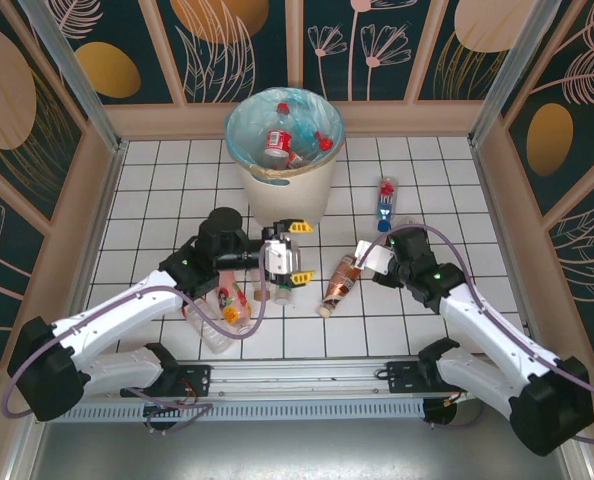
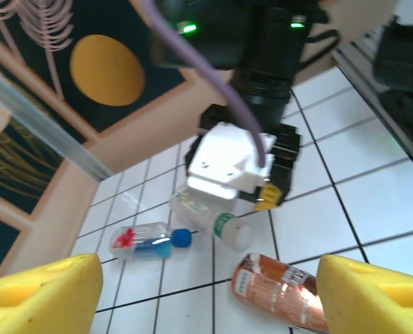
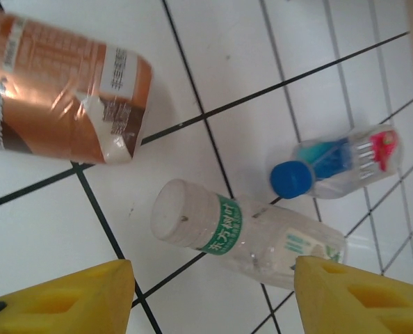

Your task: Put the plastic bottles in the bin

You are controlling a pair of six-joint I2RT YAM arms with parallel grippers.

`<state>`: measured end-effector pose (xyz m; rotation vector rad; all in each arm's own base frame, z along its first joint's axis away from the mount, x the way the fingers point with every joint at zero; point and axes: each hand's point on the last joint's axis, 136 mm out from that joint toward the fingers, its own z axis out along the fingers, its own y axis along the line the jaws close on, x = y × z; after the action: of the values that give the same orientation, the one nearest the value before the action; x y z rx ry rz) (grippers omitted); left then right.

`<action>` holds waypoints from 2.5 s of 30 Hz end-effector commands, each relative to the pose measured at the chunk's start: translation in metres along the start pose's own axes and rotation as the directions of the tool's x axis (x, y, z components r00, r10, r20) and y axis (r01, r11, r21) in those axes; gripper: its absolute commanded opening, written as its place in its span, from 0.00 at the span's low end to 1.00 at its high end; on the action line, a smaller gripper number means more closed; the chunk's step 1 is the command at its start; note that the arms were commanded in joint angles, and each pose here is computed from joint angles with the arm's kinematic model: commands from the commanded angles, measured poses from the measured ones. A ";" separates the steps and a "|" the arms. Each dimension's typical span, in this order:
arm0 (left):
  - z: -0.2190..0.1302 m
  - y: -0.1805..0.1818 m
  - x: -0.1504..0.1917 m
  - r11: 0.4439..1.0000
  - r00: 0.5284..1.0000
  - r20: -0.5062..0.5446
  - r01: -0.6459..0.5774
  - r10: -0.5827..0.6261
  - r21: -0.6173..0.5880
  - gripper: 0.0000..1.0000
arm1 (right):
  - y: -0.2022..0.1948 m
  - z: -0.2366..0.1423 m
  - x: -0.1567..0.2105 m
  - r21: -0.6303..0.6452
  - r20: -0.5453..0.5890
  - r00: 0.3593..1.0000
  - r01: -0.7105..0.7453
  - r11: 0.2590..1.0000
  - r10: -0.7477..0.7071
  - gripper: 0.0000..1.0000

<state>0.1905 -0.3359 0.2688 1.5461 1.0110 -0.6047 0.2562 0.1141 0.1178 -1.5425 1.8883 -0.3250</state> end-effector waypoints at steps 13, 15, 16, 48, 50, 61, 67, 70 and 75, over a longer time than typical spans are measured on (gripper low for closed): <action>0.022 -0.056 0.021 0.977 0.990 -0.038 -0.130 0.138 0.169 0.91 | -0.022 0.044 0.017 -0.043 0.068 0.973 0.222 0.974 -0.219 0.61; 0.021 -0.057 0.023 0.976 0.988 -0.044 -0.141 0.151 0.167 0.92 | -0.024 0.048 0.017 -0.030 0.089 0.965 0.249 0.968 -0.246 0.62; 0.021 -0.058 0.025 0.975 0.986 -0.048 -0.147 0.157 0.167 0.93 | -0.025 0.050 0.017 -0.031 0.097 0.963 0.257 0.966 -0.253 0.62; 0.010 -0.056 0.036 0.959 0.958 -0.100 -0.258 0.270 0.117 0.98 | -0.028 0.096 0.004 -0.139 0.009 0.990 0.138 0.981 -0.138 0.63; 0.010 -0.056 0.036 0.958 0.956 -0.102 -0.264 0.276 0.116 0.98 | -0.035 0.095 0.001 -0.110 0.007 0.994 0.112 0.988 -0.112 0.63; 0.007 -0.052 0.039 0.953 0.946 -0.128 -0.287 0.298 0.098 0.98 | -0.080 0.077 -0.030 -0.047 0.066 0.929 -0.361 0.931 0.364 0.63; 0.007 -0.053 0.039 0.952 0.945 -0.125 -0.290 0.301 0.102 0.98 | -0.084 0.072 -0.033 -0.117 0.011 0.822 -0.565 0.817 0.569 0.64; 0.008 -0.056 0.039 0.953 0.949 -0.116 -0.281 0.293 0.112 0.98 | -0.081 0.076 -0.030 -0.161 -0.039 0.792 -0.607 0.778 0.609 0.63; 0.009 -0.055 0.038 0.954 0.950 -0.114 -0.281 0.292 0.108 0.98 | -0.089 0.085 -0.019 -0.170 -0.075 0.715 -0.696 0.697 0.695 0.62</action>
<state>0.1703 -0.3335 0.2082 1.7783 0.8698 -0.3433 0.3840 0.1287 0.1200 -0.9018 2.2947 0.1116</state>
